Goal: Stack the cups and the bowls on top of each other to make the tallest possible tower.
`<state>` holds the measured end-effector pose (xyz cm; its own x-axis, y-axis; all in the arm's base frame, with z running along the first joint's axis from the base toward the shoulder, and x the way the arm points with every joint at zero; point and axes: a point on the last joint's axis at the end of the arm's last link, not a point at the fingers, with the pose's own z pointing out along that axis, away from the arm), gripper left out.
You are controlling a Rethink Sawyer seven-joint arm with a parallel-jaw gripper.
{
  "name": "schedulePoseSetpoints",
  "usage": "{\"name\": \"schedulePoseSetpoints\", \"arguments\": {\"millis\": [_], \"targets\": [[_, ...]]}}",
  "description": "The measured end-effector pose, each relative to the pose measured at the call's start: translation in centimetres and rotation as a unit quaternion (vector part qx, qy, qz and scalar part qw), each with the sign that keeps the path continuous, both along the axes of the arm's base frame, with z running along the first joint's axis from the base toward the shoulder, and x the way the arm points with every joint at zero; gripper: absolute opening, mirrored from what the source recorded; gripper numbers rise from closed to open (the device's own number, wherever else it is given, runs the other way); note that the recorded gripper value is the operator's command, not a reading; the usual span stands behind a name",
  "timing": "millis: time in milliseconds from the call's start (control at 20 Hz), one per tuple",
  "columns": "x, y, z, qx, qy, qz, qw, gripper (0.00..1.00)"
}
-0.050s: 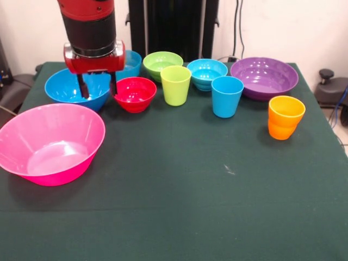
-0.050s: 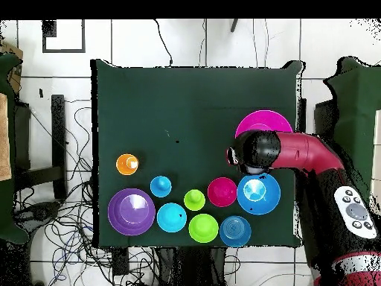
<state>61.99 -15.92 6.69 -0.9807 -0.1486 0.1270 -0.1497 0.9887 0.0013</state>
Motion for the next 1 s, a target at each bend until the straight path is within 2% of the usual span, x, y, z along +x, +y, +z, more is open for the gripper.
{"name": "schedulePoseSetpoints", "arguments": {"millis": [350,700,1000], "targets": [[2.0,0.8,-0.8,0.008,-0.012,0.003,0.9999,1.0],[3.3,1.6,-3.7,0.027,-0.022,0.001,0.9994,1.0],[3.6,2.7,-5.5,0.046,-0.022,0.001,0.9987,1.0]]}}
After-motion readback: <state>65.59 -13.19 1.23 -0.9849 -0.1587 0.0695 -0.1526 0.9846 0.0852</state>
